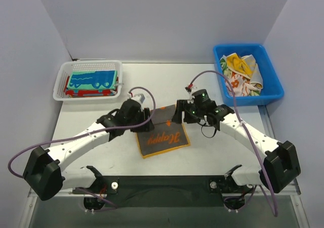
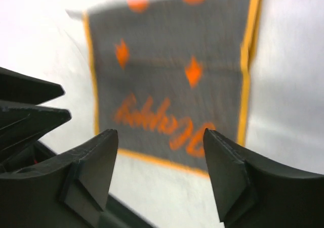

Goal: Fold and stack the towels
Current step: Fold the towel

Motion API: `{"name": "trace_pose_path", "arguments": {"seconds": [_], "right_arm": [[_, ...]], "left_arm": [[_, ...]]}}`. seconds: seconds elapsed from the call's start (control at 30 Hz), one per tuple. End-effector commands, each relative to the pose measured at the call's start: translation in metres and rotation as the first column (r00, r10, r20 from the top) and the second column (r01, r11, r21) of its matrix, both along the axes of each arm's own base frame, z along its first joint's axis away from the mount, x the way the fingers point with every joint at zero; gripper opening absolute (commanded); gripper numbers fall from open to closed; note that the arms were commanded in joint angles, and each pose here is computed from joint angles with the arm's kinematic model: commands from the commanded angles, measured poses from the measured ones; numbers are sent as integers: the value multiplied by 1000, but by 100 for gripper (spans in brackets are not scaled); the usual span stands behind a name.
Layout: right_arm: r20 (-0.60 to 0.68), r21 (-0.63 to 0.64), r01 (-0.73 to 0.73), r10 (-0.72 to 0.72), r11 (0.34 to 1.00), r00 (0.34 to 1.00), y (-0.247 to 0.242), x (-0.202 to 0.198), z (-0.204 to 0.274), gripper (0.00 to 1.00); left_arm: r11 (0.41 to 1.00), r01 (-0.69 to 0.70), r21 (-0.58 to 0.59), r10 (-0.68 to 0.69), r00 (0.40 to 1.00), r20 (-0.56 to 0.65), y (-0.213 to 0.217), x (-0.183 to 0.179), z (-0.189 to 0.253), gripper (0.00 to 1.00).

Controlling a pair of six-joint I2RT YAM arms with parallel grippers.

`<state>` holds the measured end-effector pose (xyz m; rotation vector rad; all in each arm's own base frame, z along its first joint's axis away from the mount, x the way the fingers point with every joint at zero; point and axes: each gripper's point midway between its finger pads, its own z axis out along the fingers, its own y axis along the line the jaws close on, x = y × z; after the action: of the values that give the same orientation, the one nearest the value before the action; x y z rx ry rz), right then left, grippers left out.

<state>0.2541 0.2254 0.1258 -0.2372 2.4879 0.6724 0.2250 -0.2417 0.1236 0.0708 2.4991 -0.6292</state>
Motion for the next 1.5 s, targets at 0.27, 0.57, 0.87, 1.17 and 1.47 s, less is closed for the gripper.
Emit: {"name": "trace_pose_path", "arguments": {"seconds": [0.27,0.57,0.87,1.17,1.47], "right_arm": [[168,442,103,-194,891,966,90,142,25,82],[146,531,91,-197,842,969,108,171,-32,85],[78,499,279,-362,821,929,54,176,-104,86],[74,500,379,-474,779,877,-1,169,-121,87],[171,547,240,-388,802,906,9,171,-54,87]], "left_arm": [[931,-170,-322,220,967,125,11,146,8,50],[920,-300,-252,312,950,7,39,150,-82,36],[869,-452,-200,426,890,-160,68,111,-154,29],[829,-507,-235,479,861,-168,83,106,-157,27],[834,-408,-371,396,911,-112,51,131,-104,34]]}}
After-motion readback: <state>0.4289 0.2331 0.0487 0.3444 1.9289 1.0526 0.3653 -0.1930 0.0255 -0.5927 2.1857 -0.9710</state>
